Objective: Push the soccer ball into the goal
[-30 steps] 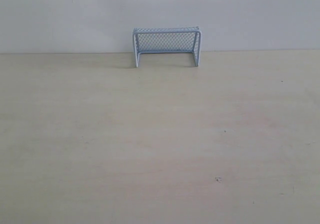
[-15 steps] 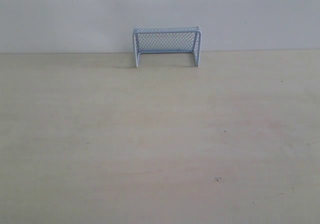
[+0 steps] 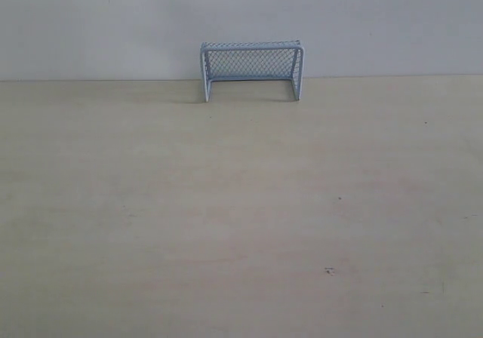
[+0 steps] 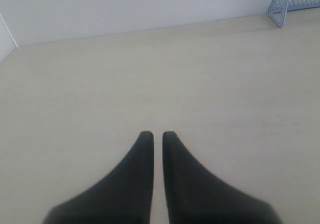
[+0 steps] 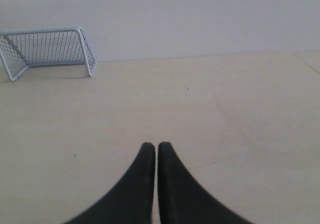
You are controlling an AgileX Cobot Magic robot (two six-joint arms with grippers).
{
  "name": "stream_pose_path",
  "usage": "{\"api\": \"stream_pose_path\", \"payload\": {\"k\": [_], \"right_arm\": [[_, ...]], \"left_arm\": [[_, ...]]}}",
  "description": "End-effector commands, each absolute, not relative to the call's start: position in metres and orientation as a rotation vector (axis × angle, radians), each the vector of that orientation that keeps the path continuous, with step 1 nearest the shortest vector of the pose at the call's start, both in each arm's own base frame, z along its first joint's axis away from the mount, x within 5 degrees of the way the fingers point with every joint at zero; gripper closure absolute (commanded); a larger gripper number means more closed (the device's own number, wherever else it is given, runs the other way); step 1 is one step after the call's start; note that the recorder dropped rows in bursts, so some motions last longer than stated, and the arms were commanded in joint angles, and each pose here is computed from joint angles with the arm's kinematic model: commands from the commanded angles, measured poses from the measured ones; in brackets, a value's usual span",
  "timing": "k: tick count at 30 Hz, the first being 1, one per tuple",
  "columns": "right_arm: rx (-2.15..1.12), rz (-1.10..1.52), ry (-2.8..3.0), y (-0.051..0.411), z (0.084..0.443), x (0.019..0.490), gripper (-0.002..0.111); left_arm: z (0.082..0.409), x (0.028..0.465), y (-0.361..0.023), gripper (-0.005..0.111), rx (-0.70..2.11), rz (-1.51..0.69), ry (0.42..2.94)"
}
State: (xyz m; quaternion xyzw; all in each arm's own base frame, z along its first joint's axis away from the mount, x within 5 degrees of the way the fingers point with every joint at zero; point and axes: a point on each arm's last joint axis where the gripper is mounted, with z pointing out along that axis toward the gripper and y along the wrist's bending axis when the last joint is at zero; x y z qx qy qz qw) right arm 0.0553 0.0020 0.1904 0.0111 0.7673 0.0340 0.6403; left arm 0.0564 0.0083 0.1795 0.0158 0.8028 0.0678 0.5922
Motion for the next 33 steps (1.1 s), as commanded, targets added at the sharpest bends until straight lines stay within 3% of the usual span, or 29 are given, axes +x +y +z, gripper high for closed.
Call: {"api": "stream_pose_path", "payload": {"k": [1,33], "right_arm": [[0.033,0.073,1.819,0.0017,0.1830,0.0537,0.108],[-0.025,0.033,1.831,0.0019,0.1818,0.0534,0.108]], "left_arm": [[0.1809,0.0568,0.0077,0.100,0.036,0.145,1.864],[0.1809,0.0568,0.0077,0.100,0.036,0.145,1.864]]}}
